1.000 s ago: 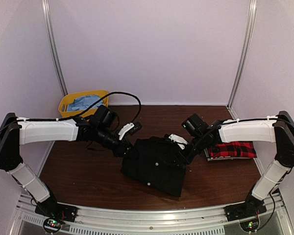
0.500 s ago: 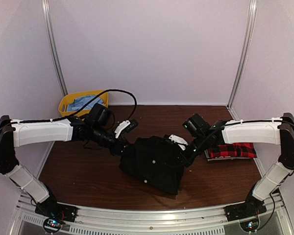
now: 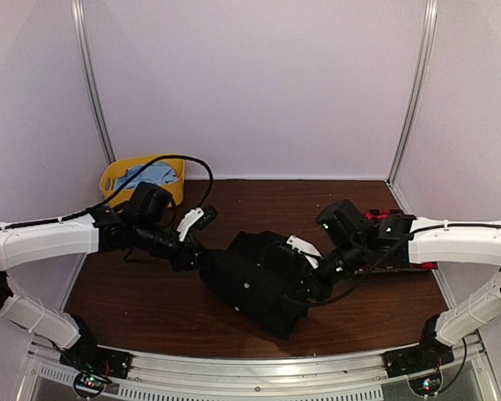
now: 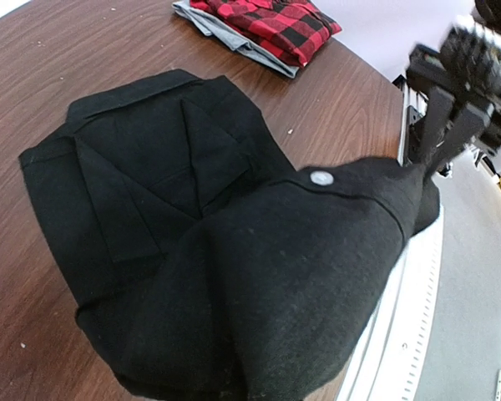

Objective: Fold and stack the long sleeve shirts
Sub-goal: Pick up the 2/3-rectangle-folded shirt from the center of the board, then fold the 2/3-rectangle-folded shirt at the center of the board.

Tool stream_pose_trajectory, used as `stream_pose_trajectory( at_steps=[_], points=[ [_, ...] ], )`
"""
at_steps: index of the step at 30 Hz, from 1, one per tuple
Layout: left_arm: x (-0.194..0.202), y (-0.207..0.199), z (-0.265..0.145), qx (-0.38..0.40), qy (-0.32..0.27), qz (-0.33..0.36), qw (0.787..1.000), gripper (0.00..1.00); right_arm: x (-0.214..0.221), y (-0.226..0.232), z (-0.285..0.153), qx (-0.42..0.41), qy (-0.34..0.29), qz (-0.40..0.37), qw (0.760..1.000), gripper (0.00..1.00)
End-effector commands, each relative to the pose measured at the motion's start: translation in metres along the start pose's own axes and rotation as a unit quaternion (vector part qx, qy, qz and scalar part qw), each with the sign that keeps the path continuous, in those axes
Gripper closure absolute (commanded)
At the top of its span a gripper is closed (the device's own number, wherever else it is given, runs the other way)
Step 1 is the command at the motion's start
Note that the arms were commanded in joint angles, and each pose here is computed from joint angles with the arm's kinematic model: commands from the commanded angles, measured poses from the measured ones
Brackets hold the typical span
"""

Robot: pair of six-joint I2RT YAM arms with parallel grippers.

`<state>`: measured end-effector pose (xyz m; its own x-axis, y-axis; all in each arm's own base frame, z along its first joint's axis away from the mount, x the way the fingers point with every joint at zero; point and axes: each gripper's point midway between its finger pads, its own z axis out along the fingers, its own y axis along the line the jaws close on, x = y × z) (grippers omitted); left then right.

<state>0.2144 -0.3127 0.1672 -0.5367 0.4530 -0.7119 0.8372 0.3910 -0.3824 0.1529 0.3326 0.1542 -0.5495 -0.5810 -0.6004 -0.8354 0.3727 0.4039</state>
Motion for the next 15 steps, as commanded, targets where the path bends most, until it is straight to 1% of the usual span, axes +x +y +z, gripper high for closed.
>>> stream_pose_trajectory(
  at_steps=[1,5,10,15],
  points=[
    [0.004,0.003,-0.019,-0.035,-0.018,-0.009,0.999,1.00,0.009,0.028,0.008,-0.006,0.008,0.021,1.000,1.00],
    [0.017,0.005,-0.025,-0.051,-0.022,-0.021,0.998,1.00,0.016,0.053,0.017,-0.023,0.014,0.022,0.999,1.00],
    [0.030,0.012,-0.027,-0.070,-0.021,-0.056,0.996,1.00,0.023,0.079,0.033,-0.046,0.015,0.025,0.999,1.00],
    [0.035,0.005,-0.034,-0.063,-0.031,-0.076,0.995,1.00,0.030,0.109,0.048,-0.090,0.008,0.029,0.996,1.00]
  ],
)
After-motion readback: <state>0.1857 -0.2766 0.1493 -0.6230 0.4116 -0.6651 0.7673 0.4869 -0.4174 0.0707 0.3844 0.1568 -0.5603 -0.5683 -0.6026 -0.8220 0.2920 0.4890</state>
